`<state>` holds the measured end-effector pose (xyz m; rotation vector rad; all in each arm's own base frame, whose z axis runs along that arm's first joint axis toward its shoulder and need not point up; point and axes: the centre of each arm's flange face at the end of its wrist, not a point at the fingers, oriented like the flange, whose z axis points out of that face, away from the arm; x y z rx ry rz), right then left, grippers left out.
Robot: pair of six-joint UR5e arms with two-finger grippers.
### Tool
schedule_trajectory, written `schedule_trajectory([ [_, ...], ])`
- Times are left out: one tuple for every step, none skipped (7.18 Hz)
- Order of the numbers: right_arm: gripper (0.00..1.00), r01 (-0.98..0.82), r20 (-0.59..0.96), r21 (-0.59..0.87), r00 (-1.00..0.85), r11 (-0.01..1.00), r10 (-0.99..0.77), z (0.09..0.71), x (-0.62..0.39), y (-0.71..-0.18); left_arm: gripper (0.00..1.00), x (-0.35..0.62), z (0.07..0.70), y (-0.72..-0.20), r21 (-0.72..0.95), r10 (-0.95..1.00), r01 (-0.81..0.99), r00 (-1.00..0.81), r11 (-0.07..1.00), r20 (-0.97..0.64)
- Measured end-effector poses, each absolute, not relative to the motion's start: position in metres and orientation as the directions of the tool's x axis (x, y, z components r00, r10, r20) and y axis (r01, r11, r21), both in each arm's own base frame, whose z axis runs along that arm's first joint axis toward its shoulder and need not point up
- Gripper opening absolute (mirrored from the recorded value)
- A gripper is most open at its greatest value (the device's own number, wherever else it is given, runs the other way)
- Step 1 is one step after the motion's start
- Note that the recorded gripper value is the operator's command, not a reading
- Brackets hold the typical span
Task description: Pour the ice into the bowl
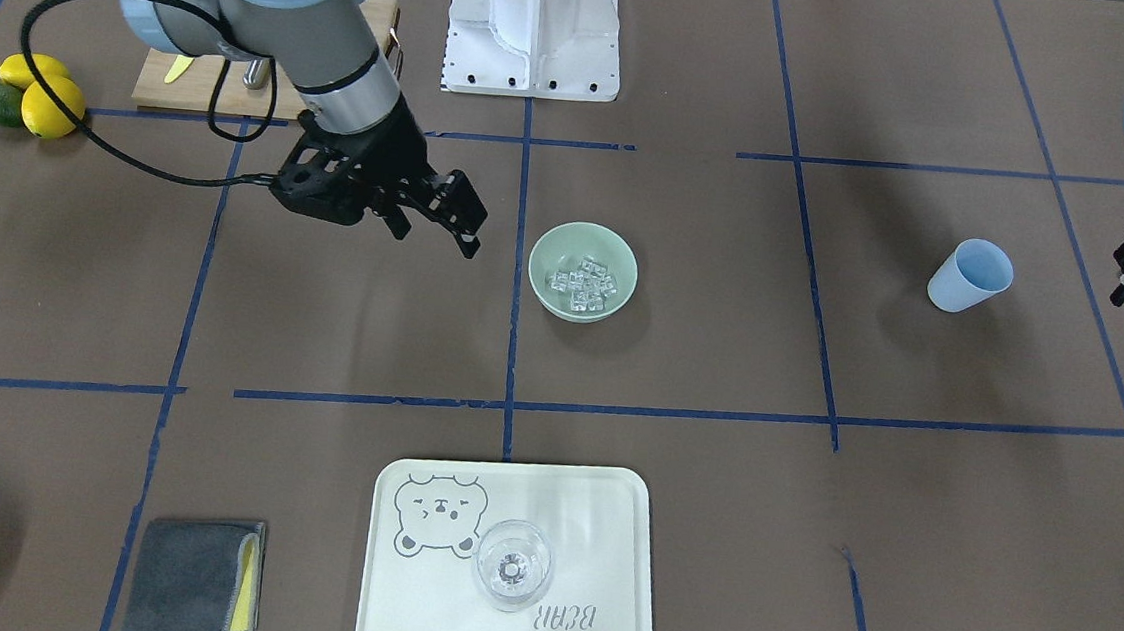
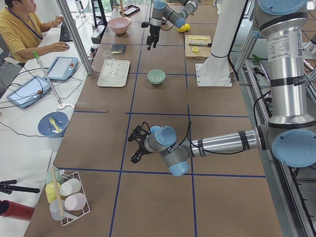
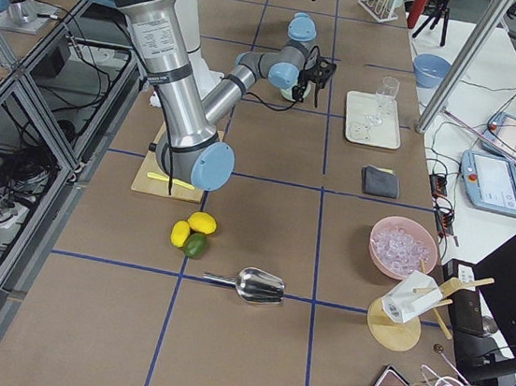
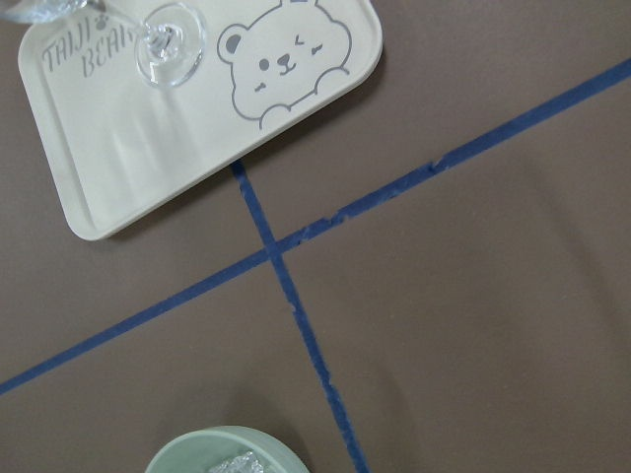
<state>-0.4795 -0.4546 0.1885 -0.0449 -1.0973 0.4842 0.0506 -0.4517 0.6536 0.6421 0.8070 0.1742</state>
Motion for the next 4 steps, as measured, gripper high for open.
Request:
schedule_trajectory([
  [1.0,-0.345,0.836,-0.26,0.387,0.902,0.389,0.184,-0.514,-0.448,1.0,0.041,0.639,-0.471,0.534,0.328,0.098,0.692,0.84,-0.643],
  [1.0,-0.334,0.832,-0.243,0.411,0.911,0.373,0.179,-0.545,-0.441,1.0,0.037,0.629,-0.481,0.496,0.295,0.101,0.696,0.862,-0.655],
  [1.0,-0.318,0.825,-0.223,0.442,0.922,0.352,0.175,-0.577,-0.437,1.0,0.035,0.625,-0.485,0.478,0.279,0.103,0.698,0.872,-0.659],
  [0.99,-0.29,0.82,-0.193,0.478,0.937,0.317,0.177,-0.6,-0.431,1.0,0.034,0.624,-0.486,0.471,0.272,0.105,0.7,0.876,-0.661],
])
